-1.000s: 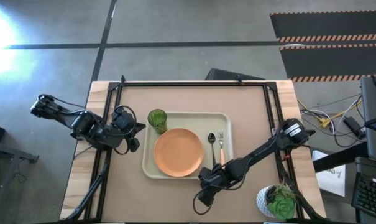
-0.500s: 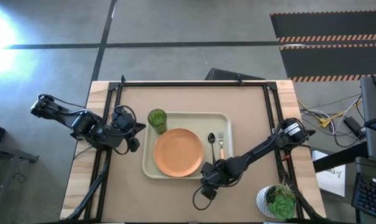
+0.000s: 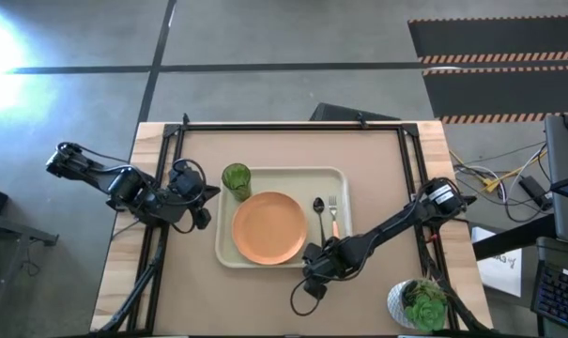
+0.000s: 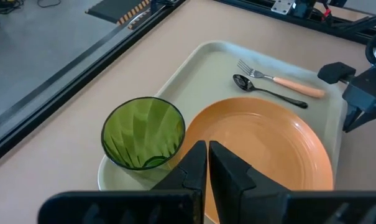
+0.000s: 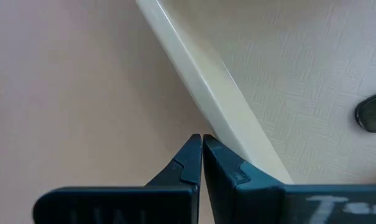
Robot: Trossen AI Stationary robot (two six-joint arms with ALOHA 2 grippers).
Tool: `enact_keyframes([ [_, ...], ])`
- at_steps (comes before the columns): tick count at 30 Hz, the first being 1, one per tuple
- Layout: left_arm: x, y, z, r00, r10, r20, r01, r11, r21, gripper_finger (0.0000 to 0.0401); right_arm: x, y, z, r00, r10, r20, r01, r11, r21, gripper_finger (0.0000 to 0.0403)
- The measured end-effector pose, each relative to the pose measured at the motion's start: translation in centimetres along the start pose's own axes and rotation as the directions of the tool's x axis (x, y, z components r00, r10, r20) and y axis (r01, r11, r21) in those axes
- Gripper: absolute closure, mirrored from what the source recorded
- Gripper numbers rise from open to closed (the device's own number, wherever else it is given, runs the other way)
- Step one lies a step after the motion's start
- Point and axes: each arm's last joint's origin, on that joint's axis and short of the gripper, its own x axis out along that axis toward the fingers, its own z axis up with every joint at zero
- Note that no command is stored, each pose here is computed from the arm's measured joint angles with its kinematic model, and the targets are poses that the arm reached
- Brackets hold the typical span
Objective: Pick and place plate/cup/fork/spoon on tray
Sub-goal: Move the light brown serving tray to the middle of the table, then return to Home Position
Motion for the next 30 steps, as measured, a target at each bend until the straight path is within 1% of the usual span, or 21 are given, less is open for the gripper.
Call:
enact_keyframes([
  [4, 0.0, 0.0, 0.0, 1.000, 0.000, 0.000, 0.000, 1.000, 0.004, 0.0401, -0.4, 0.0, 0.1, 1.000, 0.008, 0.007, -0.008, 1.000, 0.009, 0.0394],
  [6, 0.0, 0.0, 0.0, 1.000, 0.001, -0.001, -0.001, 1.000, 0.008, 0.0401, -1.2, 0.1, 0.2, 0.999, 0.021, 0.024, -0.022, 1.000, 0.006, 0.0394],
  [8, 0.0, 0.0, 0.0, 1.000, 0.000, -0.001, 0.000, 1.000, 0.023, 0.0401, -2.6, 0.5, 0.6, 0.996, 0.047, 0.070, -0.046, 0.999, -0.007, 0.0394],
  [11, -0.2, 0.0, 0.3, 1.000, -0.007, 0.008, 0.006, 0.996, 0.088, 0.0401, -5.4, 1.0, 1.4, 0.980, 0.076, 0.187, -0.068, 0.996, -0.049, 0.0394],
  [14, -0.3, 0.0, 0.3, 1.000, -0.006, 0.007, 0.005, 0.985, 0.172, 0.0401, -8.9, 1.1, 2.1, 0.938, 0.089, 0.336, -0.062, 0.994, -0.092, 0.0394],
  [16, -0.6, 0.3, 0.3, 1.000, -0.004, 0.000, 0.004, 0.982, 0.189, 0.0401, -11.4, 0.7, 2.4, 0.900, 0.094, 0.426, -0.044, 0.991, -0.125, 0.0394],
  [19, -1.8, 1.7, 0.1, 0.999, -0.009, -0.036, 0.015, 0.982, 0.186, 0.0401, -15.2, -0.3, 2.3, 0.835, 0.099, 0.542, -0.003, 0.985, -0.175, 0.0394],
  [21, -2.8, 2.6, -0.2, 0.995, -0.073, -0.073, 0.085, 0.981, 0.173, 0.0401, -17.7, -1.1, 2.2, 0.796, 0.115, 0.594, 0.014, 0.978, -0.209, 0.0394],
  [24, -4.3, 4.0, -0.5, 0.966, -0.241, -0.093, 0.251, 0.962, 0.110, 0.0401, -21.3, -2.5, 1.7, 0.737, 0.147, 0.660, 0.030, 0.968, -0.249, 0.0394],
  [25, -4.9, 4.5, -0.6, 0.952, -0.297, -0.078, 0.304, 0.949, 0.087, 0.0401, -22.4, -3.0, 1.4, 0.720, 0.163, 0.674, 0.029, 0.964, -0.264, 0.0394],
  [27, -5.9, 5.4, -0.8, 0.912, -0.409, -0.037, 0.410, 0.911, 0.048, 0.0401, -24.3, -3.9, 1.0, 0.689, 0.195, 0.699, 0.032, 0.954, -0.297, 0.0394],
  [30, -7.0, 6.7, -1.2, 0.839, -0.540, 0.063, 0.538, 0.842, 0.046, 0.0401, -26.8, -5.0, 0.6, 0.625, 0.225, 0.748, 0.045, 0.946, -0.321, 0.0394],
])
